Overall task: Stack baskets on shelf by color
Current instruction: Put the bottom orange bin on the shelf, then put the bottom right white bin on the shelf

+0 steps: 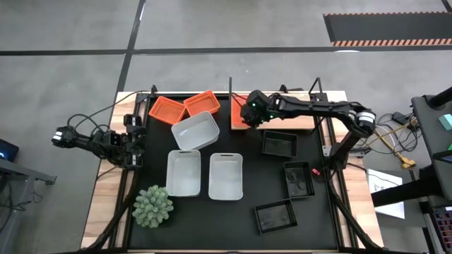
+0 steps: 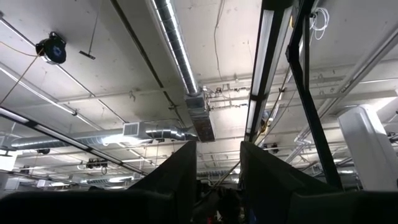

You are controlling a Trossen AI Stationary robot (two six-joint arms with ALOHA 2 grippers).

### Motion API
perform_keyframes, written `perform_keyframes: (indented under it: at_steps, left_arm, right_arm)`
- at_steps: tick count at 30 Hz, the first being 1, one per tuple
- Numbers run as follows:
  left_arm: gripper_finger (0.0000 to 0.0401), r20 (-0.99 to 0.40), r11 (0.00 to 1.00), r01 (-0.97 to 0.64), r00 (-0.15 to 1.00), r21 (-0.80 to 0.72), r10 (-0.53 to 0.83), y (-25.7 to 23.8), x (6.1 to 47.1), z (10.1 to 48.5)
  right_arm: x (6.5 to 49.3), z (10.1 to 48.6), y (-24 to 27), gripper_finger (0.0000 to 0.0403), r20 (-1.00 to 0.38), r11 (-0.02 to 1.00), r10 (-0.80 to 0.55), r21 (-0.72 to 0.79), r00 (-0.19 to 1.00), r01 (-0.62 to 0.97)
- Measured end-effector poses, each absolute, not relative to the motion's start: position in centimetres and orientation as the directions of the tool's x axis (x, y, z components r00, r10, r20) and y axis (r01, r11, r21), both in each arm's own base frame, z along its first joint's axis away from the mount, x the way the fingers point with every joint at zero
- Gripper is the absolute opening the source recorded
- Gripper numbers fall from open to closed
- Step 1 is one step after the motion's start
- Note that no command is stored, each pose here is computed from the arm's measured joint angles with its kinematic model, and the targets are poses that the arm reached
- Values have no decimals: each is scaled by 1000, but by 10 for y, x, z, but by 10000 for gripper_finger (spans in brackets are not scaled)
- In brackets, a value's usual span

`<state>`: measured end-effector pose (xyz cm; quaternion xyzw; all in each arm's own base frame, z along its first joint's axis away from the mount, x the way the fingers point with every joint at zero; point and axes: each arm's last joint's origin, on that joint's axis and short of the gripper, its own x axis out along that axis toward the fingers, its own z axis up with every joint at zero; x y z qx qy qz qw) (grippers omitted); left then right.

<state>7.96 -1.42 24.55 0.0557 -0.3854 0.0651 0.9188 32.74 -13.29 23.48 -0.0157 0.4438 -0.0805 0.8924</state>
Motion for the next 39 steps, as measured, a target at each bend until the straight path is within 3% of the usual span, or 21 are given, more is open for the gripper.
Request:
perform_keyframes:
  at_steps: [5, 10, 16, 21, 29, 32, 36, 39]
  left_arm:
    - [109, 716, 985, -162, 694, 52, 77, -14, 80, 246]
    - [109, 716, 985, -162, 694, 52, 77, -14, 80, 246]
    - [109, 716, 985, -162, 693, 51, 77, -14, 80, 246]
    - [109, 717, 985, -162, 693, 51, 77, -14, 79, 246]
    - [109, 716, 986, -157, 694, 48, 76, -14, 80, 246]
    - [109, 724, 993, -96, 690, 74, 13, -17, 82, 246]
    - [109, 739, 980, 47, 650, 194, -177, -24, 88, 255]
    - [109, 721, 970, 79, 656, 228, -223, -29, 101, 264]
  right_arm:
    - [327, 236, -132, 8, -788, 988, -151, -98, 597, 120]
    - [330, 233, -128, 8, -780, 998, -44, -8, 624, 60]
    - [339, 214, -135, 8, -805, 986, -160, -97, 572, 138]
    - [343, 215, -134, 8, -801, 984, -170, -105, 575, 145]
    - [322, 249, -78, 8, -811, 999, 34, 43, 584, 1]
    - [305, 258, -43, 8, -762, 998, 61, 34, 645, -55]
    - [279, 260, 0, 8, -578, 996, 77, 3, 812, -93]
    - [258, 248, 22, 8, -475, 994, 72, -39, 877, -103]
